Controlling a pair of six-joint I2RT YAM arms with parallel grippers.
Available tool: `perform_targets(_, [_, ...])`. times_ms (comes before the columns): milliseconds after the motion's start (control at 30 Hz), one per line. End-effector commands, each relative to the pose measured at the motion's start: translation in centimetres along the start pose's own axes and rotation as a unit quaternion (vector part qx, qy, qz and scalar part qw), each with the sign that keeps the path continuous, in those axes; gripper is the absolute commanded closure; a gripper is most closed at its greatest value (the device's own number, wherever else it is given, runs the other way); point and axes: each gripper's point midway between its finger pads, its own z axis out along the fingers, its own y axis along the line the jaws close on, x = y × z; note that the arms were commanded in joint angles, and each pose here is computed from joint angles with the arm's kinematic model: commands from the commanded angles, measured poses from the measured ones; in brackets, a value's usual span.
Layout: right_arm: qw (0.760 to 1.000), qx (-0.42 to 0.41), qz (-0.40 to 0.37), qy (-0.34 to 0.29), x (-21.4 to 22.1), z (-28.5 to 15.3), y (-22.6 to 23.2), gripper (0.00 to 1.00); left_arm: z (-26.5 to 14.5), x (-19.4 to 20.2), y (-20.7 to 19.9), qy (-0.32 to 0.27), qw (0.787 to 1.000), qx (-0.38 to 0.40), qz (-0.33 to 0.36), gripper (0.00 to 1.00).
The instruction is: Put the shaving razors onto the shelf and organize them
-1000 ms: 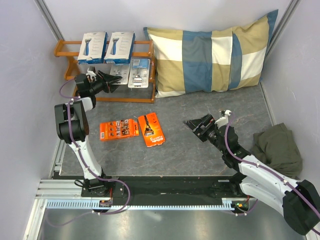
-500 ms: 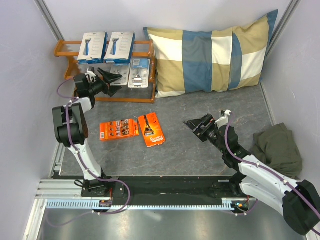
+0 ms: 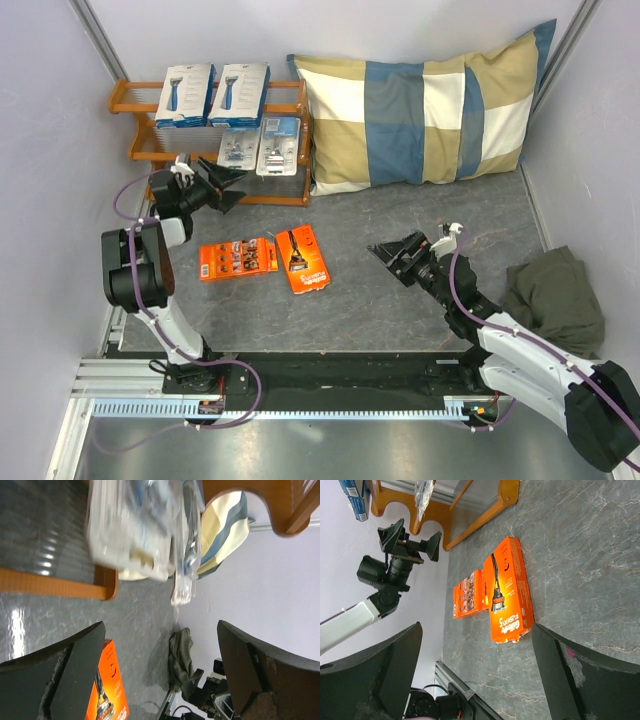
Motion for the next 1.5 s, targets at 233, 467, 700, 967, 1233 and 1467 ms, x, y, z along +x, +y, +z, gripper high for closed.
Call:
perform_targets(233, [1.0,-0.014,-0.004,0.002,0.3,-0.2,-0.1,0.02,-4.8,4.8,-2.7,-0.032,0.996,0.03,0.076,0.0])
perform_targets(467, [1.0,-0.001,-0.005,0.022,1.4,0.3,-1.5,0.02,-7.9,9.6,-1.3,-0.035,0.993,-0.011,0.116,0.0])
perform_targets(700, [0.998,0.013,-0.011,0.059,3.1,1.3,-3.2,0.02,-9.4,15.5,0.4,-0.024,0.985,-0.068,0.158,0.0])
perform_targets(967, [0.992,0.037,-0.02,0.121,5.5,3.1,-5.4,0.02,-9.6,21.4,4.1,-0.008,0.975,-0.149,0.165,0.0])
perform_targets(1233, [0.987,0.041,-0.039,0.151,6.5,4.8,-6.4,0.02,-9.8,22.7,7.1,0.012,0.97,-0.194,0.146,0.02])
perform_targets(1467, [0.979,0.063,-0.072,0.179,7.1,7.0,-7.5,0.02,-8.8,23.2,8.3,0.027,0.966,-0.214,0.139,0.03])
